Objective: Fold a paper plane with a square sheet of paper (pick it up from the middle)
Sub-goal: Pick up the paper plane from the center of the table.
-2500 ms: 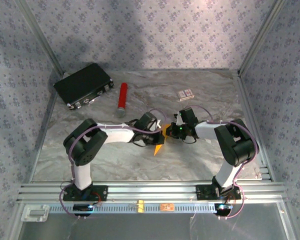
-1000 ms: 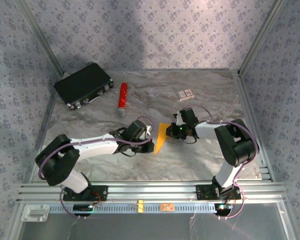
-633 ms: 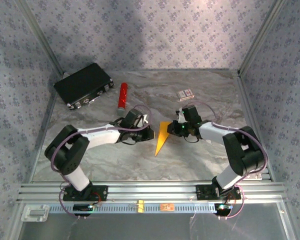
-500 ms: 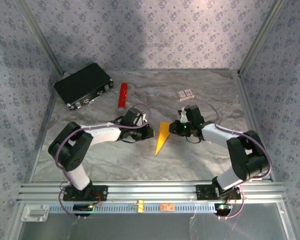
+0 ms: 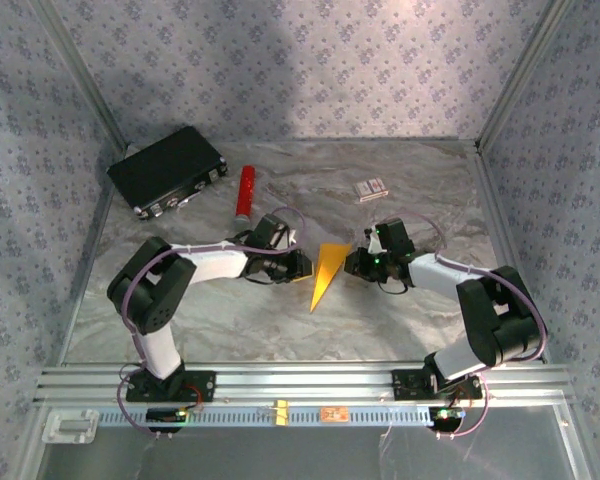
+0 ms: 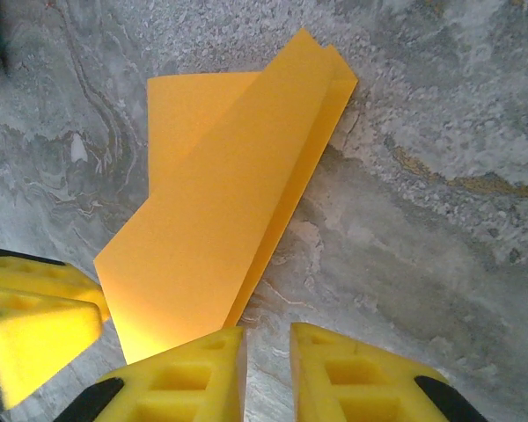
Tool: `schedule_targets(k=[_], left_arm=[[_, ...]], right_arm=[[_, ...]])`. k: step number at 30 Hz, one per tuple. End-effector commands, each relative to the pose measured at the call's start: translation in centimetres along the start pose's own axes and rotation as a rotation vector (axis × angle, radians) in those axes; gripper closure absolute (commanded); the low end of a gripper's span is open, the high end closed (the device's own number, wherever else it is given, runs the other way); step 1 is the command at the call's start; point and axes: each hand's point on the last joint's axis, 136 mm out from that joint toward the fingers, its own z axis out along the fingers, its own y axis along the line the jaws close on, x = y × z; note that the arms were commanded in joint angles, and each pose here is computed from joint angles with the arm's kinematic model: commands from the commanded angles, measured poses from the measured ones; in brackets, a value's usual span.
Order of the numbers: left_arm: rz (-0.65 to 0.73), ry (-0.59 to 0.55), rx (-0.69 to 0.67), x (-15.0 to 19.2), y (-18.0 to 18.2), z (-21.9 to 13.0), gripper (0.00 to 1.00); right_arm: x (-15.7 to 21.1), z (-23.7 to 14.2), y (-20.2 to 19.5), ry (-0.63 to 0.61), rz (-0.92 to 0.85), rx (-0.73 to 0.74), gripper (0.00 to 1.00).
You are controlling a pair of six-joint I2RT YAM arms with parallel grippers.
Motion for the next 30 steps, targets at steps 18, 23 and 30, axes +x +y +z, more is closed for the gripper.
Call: schedule_targets(k=[18,23,30], left_arm=[[0.038,0.085,0.006,0.7,-0.4,1.8,0.79],[0.050,0.106,0.018,1.4,-0.6,2.1,0.78],[0.071,0.140,0.020,2.3,-1.1,2.9,0.76]], right_arm=[[0.8,1.1,0.6,0.035,0.010,-0.005,0.79],[1.1,1.5,0.7,0.050,0.012,-0.015,0.79],[1.8,2.4,0.9,0.082,0.008,-0.031,0.80]])
